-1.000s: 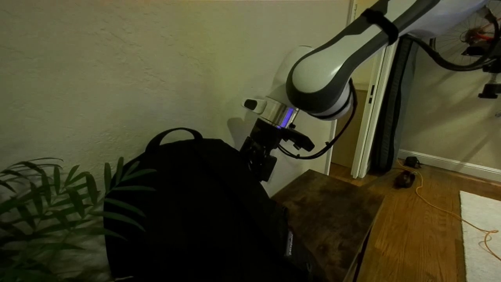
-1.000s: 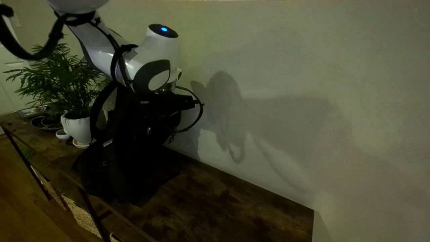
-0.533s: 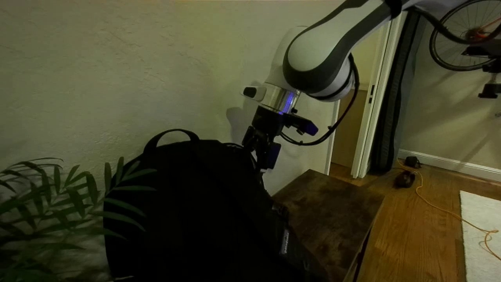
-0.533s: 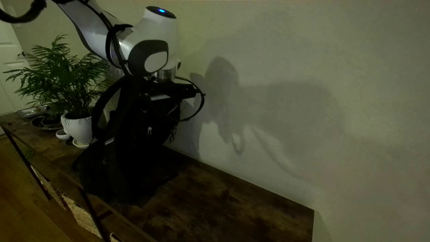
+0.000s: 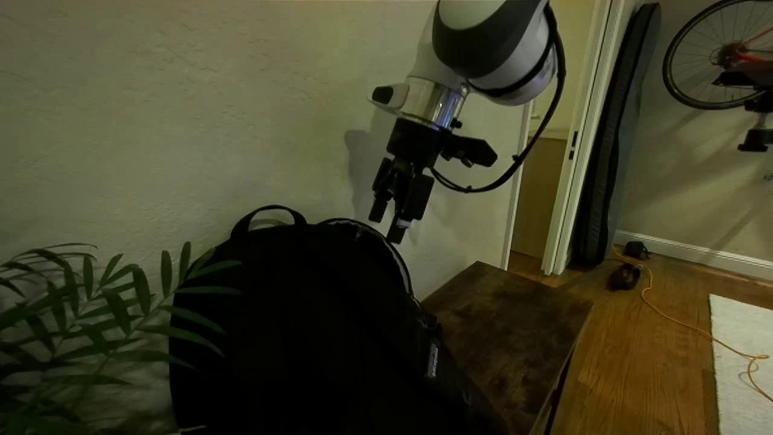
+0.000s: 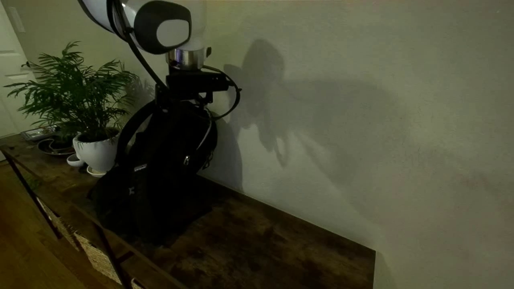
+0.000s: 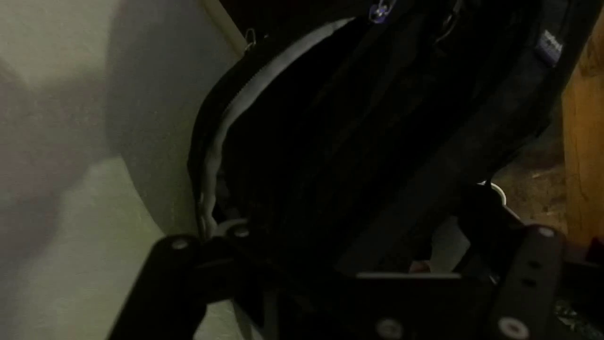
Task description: Pick the wallet and put it in the bag
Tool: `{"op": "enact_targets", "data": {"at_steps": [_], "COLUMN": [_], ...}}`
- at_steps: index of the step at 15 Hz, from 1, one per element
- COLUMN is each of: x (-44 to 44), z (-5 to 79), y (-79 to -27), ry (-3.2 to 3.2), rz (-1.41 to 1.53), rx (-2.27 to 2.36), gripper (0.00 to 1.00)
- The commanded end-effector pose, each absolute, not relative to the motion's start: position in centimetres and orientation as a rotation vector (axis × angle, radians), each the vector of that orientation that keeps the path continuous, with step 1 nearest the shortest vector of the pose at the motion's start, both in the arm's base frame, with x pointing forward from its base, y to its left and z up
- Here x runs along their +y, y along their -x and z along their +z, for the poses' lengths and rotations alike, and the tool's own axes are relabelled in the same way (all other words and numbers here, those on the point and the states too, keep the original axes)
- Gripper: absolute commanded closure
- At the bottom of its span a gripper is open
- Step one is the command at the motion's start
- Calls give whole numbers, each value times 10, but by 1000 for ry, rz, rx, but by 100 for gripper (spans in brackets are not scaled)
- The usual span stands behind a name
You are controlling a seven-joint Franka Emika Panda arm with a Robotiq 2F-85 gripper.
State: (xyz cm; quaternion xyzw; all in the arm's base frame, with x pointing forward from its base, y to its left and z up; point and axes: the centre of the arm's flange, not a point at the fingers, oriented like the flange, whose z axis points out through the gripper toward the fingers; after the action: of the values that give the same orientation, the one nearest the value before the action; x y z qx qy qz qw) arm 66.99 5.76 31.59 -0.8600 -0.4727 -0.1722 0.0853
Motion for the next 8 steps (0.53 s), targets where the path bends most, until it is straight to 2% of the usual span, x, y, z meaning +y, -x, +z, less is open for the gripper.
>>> {"op": "enact_targets", "data": {"at_steps": [1,8], "x": [49,8], "z": [340,317], "y": [-648,-618], "ry": [2679,2940], "rz": [-396,-164], "rx": [-1315,-932], "gripper": [0,0]}}
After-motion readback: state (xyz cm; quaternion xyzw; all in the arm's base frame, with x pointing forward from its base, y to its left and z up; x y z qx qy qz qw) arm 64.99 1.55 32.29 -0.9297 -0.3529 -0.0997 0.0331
